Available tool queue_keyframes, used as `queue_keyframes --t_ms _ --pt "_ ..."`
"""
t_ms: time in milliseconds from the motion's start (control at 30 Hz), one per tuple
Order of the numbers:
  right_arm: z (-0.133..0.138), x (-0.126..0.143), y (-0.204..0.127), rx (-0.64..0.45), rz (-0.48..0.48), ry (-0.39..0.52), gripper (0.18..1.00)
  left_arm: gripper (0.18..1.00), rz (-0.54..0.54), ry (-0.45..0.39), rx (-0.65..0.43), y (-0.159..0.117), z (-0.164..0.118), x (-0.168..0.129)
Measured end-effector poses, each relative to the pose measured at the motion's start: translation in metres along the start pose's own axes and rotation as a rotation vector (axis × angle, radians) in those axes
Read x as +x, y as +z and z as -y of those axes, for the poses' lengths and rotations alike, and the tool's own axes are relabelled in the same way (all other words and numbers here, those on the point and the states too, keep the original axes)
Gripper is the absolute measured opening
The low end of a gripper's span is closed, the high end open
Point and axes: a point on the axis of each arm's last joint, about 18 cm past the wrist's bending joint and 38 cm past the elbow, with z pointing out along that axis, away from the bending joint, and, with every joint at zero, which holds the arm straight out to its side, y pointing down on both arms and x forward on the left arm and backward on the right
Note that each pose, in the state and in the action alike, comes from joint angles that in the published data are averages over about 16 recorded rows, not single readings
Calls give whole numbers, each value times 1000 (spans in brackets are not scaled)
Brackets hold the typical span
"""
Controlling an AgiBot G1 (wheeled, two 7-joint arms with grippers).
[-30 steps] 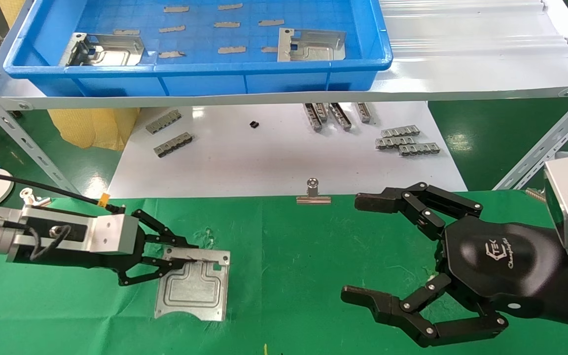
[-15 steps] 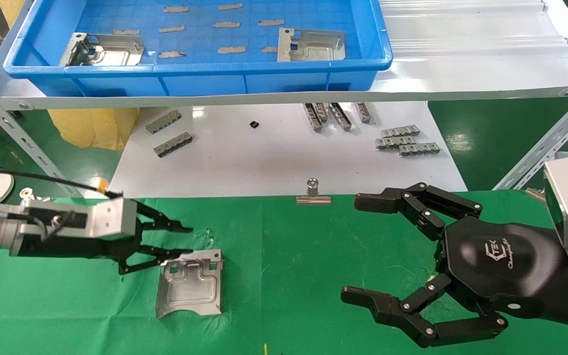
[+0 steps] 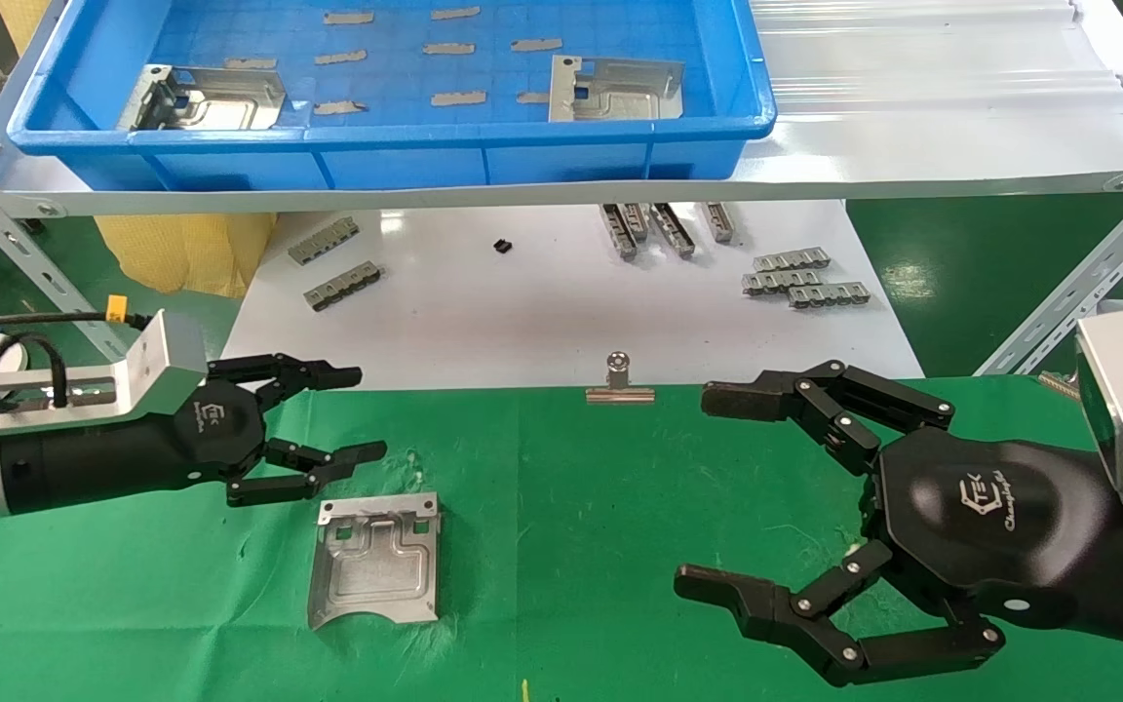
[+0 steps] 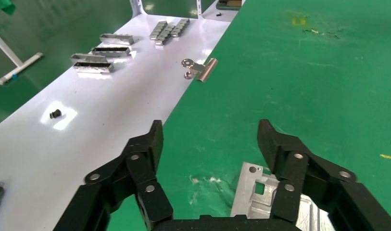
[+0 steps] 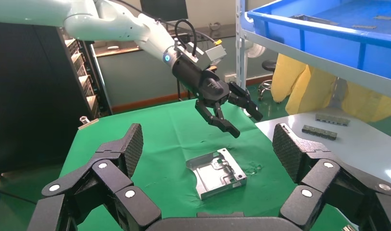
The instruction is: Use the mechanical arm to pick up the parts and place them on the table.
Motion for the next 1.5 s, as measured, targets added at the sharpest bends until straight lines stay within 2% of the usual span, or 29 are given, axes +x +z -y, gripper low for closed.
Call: queue_keyframes --t_ms 233,433,633,1033,1500 --pt "0 0 0 0 0 0 1000 774 24 -51 34 -2 -2 1" --pt "0 0 0 0 0 0 1000 882 13 -42 45 -1 1 2" --pt "0 0 0 0 0 0 1000 951 5 -51 81 -1 6 6" --pt "0 0 0 0 0 0 1000 1000 -19 -79 173 -6 24 20" --pt "0 0 0 0 0 0 1000 1001 -65 -102 263 -19 51 44"
